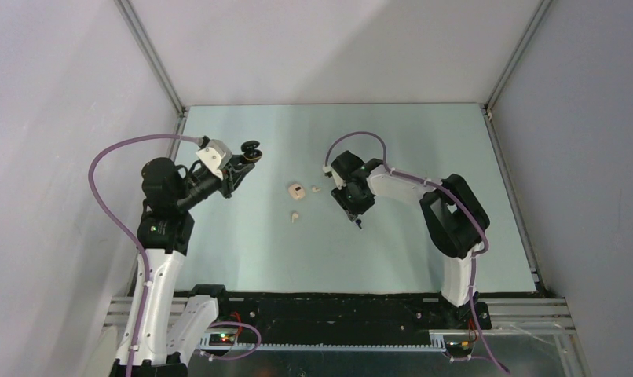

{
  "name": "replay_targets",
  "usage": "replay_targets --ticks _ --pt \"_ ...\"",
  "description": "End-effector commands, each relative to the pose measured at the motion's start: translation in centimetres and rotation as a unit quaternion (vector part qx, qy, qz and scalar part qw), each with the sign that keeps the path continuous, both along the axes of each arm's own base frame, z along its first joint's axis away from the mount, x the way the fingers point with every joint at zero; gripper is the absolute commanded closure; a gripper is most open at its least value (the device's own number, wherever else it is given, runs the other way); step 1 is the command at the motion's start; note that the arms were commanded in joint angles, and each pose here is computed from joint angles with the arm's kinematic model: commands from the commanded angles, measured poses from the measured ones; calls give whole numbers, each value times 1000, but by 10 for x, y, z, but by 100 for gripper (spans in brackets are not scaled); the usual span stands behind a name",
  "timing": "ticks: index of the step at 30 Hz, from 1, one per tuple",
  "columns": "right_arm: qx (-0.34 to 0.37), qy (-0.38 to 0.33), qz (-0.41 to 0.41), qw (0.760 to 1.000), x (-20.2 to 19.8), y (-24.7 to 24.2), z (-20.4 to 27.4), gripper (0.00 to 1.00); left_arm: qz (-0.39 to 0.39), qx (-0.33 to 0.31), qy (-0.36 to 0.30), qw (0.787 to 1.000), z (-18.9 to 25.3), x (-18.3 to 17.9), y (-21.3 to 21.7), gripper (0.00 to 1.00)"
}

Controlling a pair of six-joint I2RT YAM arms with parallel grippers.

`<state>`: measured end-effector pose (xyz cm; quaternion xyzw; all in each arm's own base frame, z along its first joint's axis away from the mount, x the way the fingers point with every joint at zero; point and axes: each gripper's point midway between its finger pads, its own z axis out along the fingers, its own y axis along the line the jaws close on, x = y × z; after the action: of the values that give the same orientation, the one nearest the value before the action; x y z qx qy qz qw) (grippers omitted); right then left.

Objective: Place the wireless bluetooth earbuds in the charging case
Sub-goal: Pick up the earbud from the center of the board.

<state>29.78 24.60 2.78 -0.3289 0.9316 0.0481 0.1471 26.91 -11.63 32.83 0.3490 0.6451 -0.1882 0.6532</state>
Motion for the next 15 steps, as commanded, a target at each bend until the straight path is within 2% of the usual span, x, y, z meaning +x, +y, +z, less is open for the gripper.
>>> replay_targets --ticks 1,15 --pt "-12 -2 -17 1000 3 -1 3 53 6 -3 -10 1000 5 -2 1 100" --pt "-19 51 -31 998 -13 -8 -17 59 6 -1 -7 1000 1 -3 1 100"
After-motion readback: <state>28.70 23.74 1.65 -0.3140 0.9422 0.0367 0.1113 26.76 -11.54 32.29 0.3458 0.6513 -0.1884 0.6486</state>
